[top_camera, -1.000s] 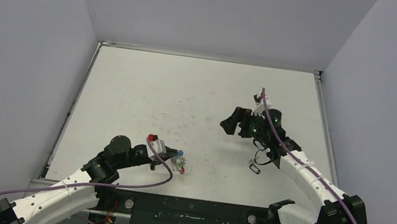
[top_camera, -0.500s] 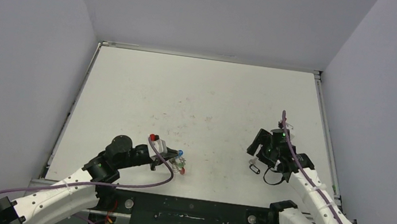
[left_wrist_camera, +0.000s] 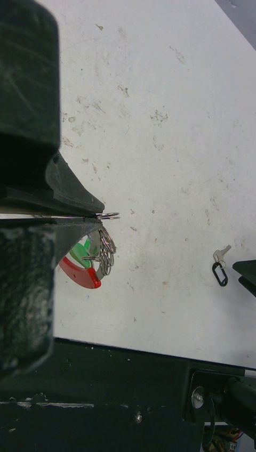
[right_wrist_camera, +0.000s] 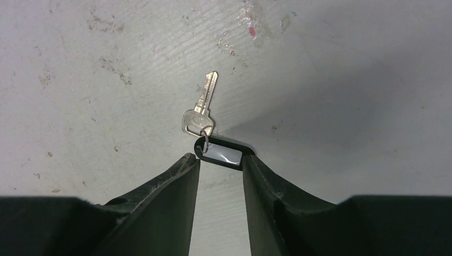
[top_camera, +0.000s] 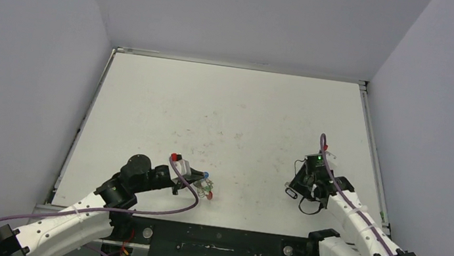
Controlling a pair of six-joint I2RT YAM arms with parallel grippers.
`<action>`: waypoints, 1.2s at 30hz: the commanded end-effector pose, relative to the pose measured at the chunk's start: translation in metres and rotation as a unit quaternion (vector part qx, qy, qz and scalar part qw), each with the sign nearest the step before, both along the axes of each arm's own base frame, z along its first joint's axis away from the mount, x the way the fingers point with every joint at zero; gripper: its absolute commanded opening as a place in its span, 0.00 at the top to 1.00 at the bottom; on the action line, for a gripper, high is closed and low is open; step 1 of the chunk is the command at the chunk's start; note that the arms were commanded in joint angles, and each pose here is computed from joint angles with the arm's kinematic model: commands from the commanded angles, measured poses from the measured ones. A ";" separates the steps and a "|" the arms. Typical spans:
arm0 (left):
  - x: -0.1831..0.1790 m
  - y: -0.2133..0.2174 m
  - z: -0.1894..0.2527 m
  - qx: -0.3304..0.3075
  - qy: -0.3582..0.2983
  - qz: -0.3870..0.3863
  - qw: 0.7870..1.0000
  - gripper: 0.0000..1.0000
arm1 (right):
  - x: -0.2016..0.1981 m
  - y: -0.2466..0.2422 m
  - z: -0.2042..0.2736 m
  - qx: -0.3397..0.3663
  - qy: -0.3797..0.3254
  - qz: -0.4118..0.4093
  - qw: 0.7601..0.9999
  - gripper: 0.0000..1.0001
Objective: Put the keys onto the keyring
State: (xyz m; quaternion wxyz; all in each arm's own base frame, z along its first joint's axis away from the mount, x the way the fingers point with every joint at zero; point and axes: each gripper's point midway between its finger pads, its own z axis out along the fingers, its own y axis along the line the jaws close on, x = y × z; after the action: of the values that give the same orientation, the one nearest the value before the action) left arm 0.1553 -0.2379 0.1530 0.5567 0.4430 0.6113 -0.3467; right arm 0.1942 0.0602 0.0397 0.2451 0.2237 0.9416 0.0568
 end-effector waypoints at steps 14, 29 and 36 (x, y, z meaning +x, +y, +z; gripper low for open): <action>0.000 -0.006 0.027 -0.033 -0.037 -0.014 0.999 1.00 | 0.024 0.017 -0.010 0.026 0.003 0.027 0.999 0.72; 0.000 -0.006 0.029 -0.035 -0.039 -0.017 0.998 1.00 | 0.030 0.011 0.009 -0.001 -0.004 0.052 0.999 1.00; 0.000 -0.007 0.028 -0.032 -0.039 -0.018 0.999 1.00 | 0.038 0.022 0.024 -0.003 -0.016 0.129 0.991 1.00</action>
State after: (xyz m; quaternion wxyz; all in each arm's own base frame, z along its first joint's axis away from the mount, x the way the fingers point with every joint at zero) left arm 0.1530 -0.2389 0.1529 0.5545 0.4478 0.6075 -0.3506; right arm 0.2220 0.0741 0.0487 0.2380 0.1498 0.9569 0.0724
